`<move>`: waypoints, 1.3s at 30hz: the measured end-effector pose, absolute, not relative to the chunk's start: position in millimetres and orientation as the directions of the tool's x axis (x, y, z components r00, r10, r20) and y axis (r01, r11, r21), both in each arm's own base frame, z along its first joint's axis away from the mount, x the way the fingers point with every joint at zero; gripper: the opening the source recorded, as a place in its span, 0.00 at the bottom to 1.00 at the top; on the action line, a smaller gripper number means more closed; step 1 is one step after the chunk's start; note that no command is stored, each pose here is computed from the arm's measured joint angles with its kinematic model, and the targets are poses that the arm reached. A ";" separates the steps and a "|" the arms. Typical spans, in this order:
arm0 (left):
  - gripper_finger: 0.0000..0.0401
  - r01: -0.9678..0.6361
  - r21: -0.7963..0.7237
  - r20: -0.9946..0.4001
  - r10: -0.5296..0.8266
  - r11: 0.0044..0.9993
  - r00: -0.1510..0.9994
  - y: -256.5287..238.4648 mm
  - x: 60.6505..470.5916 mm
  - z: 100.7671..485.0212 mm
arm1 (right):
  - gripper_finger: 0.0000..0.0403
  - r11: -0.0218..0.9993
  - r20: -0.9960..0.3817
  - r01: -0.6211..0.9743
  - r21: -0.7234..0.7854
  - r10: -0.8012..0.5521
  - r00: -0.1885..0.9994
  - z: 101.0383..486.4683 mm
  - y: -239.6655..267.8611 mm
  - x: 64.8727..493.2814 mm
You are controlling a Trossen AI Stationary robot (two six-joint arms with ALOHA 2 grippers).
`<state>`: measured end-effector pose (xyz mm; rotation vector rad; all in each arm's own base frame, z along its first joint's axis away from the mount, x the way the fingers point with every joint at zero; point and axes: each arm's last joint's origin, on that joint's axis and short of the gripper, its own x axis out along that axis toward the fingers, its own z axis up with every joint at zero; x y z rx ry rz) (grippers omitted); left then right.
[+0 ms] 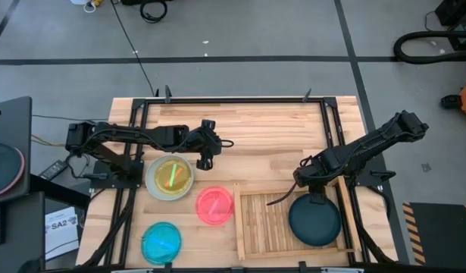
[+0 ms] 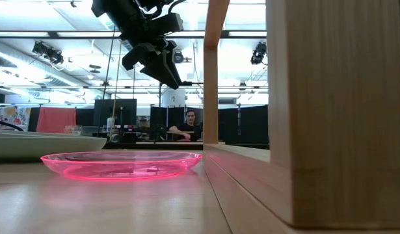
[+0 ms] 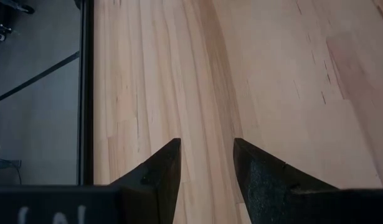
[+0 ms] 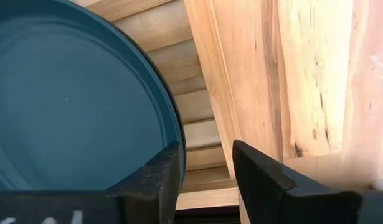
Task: Place and stack plates onto a shelf
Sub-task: Put the orange plate on the shelf
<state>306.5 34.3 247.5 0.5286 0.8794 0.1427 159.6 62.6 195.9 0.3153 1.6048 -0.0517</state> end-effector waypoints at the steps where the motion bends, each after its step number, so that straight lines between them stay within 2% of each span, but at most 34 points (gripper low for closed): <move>1: 0.38 0.094 0.496 -0.696 0.331 0.863 0.638 34.2 306.5 247.5 | 0.39 0.960 -0.986 0.233 0.155 0.165 -0.024 195.9 62.5 159.7; 9: 0.38 0.094 0.497 -0.696 0.331 0.863 0.637 34.3 306.5 247.5 | 0.40 0.968 -0.994 0.229 0.102 0.105 -0.003 195.7 60.7 160.3; 20: 0.38 0.113 0.497 -0.695 0.316 0.860 0.646 26.7 308.2 251.7 | 0.40 0.968 -0.993 0.222 0.116 0.113 0.028 204.7 62.1 165.0; 28: 0.38 0.102 0.439 -0.707 0.272 0.893 0.653 6.6 311.9 281.1 | 0.40 0.977 -0.978 0.196 0.086 0.045 0.205 240.2 58.5 185.4; 35: 0.38 0.047 0.290 -0.789 0.211 0.956 0.577 -20.6 301.3 304.3 | 0.40 0.992 -0.905 0.126 0.016 -0.039 0.423 252.7 52.4 206.8; 39: 0.38 0.052 0.145 -0.849 0.097 0.988 0.520 -41.0 292.1 308.2 | 0.40 0.997 -0.836 0.074 0.021 -0.023 0.548 259.4 50.7 220.1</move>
